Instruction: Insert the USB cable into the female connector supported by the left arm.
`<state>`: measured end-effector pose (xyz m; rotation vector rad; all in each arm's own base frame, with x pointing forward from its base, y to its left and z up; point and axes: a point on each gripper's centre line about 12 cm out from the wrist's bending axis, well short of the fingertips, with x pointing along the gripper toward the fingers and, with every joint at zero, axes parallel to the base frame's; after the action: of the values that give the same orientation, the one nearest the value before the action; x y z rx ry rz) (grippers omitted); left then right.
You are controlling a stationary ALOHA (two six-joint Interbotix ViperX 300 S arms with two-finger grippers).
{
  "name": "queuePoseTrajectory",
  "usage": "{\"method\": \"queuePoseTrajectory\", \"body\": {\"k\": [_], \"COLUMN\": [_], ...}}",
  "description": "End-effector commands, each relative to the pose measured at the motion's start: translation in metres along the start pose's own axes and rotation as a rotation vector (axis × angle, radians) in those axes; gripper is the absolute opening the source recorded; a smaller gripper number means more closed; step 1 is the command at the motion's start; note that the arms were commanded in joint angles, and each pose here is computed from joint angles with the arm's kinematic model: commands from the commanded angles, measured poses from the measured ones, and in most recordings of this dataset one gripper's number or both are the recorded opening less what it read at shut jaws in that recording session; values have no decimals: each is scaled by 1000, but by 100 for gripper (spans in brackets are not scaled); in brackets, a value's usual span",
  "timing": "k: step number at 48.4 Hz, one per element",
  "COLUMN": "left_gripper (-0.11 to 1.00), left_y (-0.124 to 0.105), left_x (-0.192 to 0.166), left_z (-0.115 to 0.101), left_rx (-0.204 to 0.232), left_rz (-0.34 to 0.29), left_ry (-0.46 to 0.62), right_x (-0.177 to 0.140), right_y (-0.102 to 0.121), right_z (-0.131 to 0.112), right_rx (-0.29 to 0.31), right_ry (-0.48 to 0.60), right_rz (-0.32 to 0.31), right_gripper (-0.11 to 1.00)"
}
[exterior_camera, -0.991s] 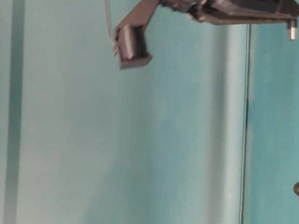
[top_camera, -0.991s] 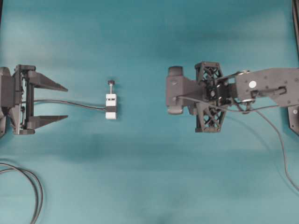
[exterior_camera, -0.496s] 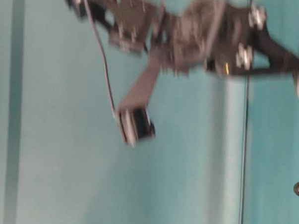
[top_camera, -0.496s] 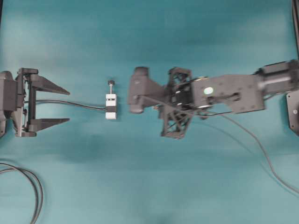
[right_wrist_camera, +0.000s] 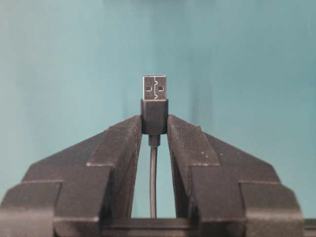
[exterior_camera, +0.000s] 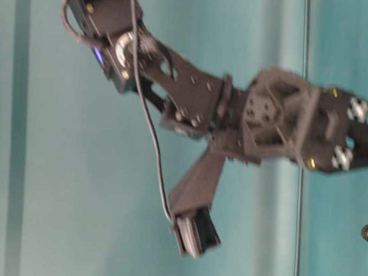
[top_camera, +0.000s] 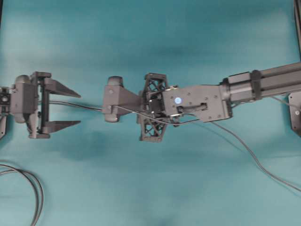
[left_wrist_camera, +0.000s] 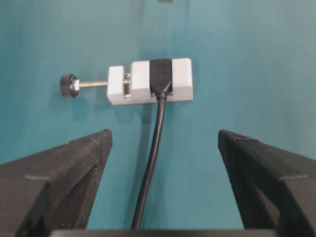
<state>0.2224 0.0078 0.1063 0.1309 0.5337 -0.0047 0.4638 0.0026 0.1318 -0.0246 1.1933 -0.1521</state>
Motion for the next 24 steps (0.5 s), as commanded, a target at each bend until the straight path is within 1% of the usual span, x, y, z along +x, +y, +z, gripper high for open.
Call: {"method": "queuePoseTrajectory", "body": {"k": [1,7,17,24], "left_gripper": [92,92,92,92], "left_y": [1,1,0,2], "left_x": [9,19,28,35], "left_z": [10,11,-2,2], "left_rx": [-1,-5,-10,-13], "left_rz": [1,0,-5,0], "left_ry": [-22,-3,54,53], "right_x": [-8,1,6,11], "right_y": [-2,-1,-1,0], "right_z": [17,15,18,20], "right_rx": [1,0,-5,-7], "right_ry": [-54,-36,-36,-35], "right_rz": [-1,-4,-7,-8], "right_gripper": [20,20,20,20]}}
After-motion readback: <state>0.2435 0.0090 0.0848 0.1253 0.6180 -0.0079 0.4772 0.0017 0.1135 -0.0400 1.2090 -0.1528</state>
